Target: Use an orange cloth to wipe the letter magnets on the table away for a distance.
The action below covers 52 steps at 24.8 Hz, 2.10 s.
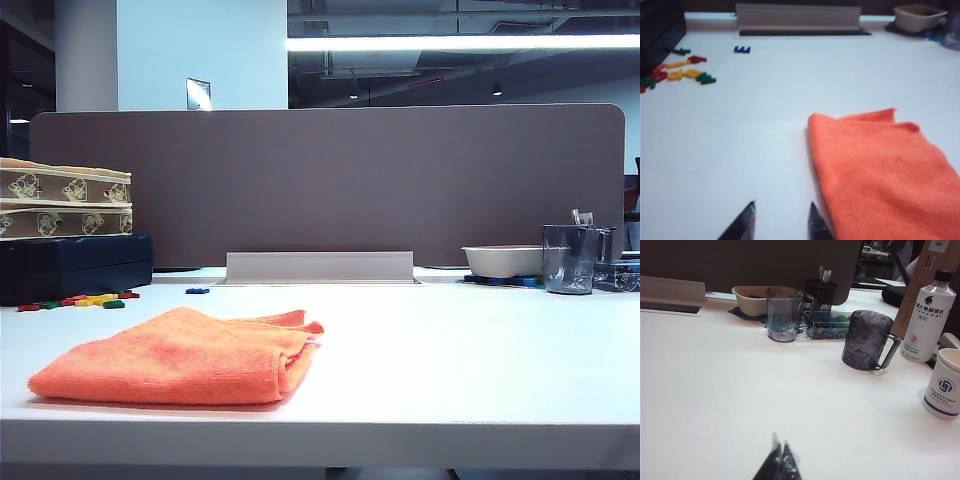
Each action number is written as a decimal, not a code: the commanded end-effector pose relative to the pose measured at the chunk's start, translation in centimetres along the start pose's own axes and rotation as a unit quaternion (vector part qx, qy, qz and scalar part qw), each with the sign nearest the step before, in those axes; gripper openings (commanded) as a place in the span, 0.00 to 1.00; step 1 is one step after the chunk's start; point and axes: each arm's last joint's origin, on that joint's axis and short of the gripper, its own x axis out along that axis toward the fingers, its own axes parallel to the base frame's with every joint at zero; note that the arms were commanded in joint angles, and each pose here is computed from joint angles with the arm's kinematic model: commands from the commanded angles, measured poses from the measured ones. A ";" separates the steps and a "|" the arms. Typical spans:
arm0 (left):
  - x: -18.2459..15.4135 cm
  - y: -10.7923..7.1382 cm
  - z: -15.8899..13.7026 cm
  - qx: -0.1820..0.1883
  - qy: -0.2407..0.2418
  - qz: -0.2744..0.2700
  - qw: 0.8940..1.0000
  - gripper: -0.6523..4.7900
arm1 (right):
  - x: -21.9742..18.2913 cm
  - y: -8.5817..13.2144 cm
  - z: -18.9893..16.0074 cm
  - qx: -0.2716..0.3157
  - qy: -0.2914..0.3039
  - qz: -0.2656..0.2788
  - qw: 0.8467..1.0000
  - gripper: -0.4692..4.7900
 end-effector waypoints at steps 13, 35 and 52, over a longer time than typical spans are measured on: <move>0.0 1.5 0.1 0.045 -0.013 0.141 0.989 0.34 | -0.1 0.0 0.2 0.002 -0.010 -0.002 1.000 0.09; -0.4 3.6 0.1 -0.012 -0.018 0.175 0.984 0.11 | -0.1 0.0 0.2 0.002 -0.010 -0.002 1.000 0.09; -0.5 3.8 -0.1 -0.014 -0.007 0.181 0.983 0.11 | -0.1 0.0 0.2 0.002 -0.010 -0.001 1.000 0.09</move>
